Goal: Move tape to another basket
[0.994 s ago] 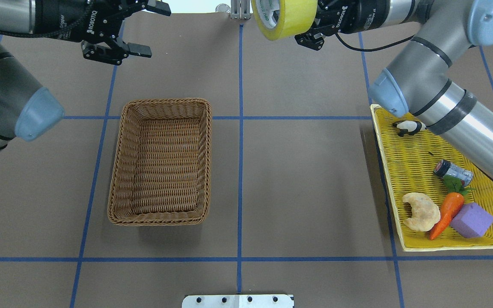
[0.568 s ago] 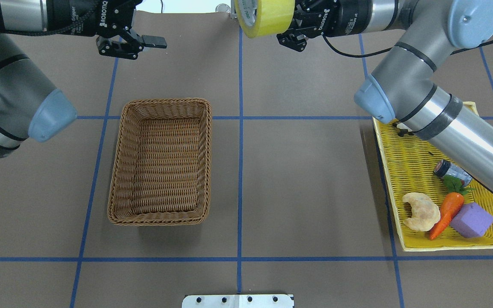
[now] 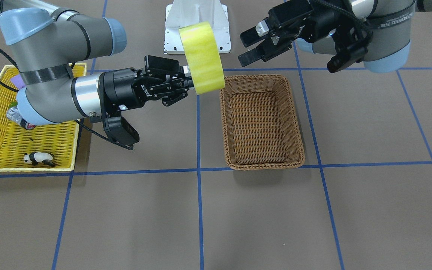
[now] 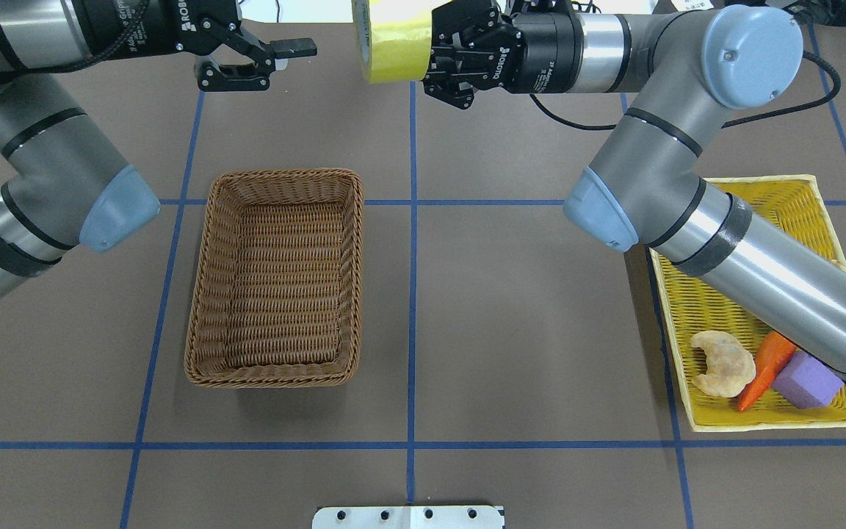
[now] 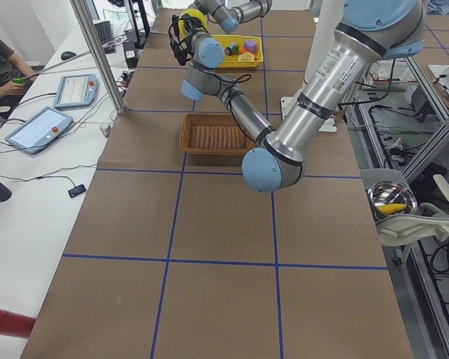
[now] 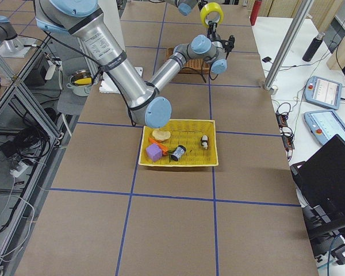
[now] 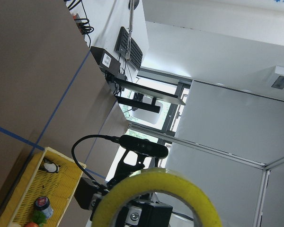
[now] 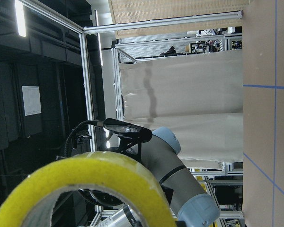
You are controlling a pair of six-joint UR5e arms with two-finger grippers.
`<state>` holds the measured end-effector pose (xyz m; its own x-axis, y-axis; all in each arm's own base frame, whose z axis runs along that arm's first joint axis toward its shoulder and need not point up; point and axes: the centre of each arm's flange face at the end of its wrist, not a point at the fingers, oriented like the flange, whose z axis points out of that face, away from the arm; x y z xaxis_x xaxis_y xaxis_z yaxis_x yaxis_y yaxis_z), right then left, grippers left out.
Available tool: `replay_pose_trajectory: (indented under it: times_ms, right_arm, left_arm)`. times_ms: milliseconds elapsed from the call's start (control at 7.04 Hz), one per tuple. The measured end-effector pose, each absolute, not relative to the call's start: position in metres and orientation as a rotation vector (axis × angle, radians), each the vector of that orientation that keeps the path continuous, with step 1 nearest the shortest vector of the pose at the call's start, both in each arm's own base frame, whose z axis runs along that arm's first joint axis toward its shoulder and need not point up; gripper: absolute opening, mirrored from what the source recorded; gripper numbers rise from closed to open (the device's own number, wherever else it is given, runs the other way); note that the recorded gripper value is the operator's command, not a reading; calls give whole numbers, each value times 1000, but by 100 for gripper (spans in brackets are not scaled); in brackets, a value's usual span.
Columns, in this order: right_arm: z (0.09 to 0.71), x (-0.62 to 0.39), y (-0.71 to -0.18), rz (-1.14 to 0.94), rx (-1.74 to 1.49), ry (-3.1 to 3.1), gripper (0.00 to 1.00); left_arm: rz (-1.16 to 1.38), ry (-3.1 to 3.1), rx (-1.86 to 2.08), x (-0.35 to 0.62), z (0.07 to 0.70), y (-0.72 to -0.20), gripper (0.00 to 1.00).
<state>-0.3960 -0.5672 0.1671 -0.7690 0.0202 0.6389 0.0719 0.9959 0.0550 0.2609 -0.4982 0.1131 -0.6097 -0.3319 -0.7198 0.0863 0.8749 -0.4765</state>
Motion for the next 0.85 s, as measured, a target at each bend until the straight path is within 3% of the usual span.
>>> replay_pose_trajectory:
  times_ms: [568, 852]
  right_arm:
    - [140, -415, -540, -72, -45, -2391, 0]
    - [138, -421, -531, -82, -60, -2389, 0]
  left_arm:
    - [-564, 2188, -161, 256, 104, -494, 96]
    - [-546, 2205, -155, 254, 104, -491, 88]
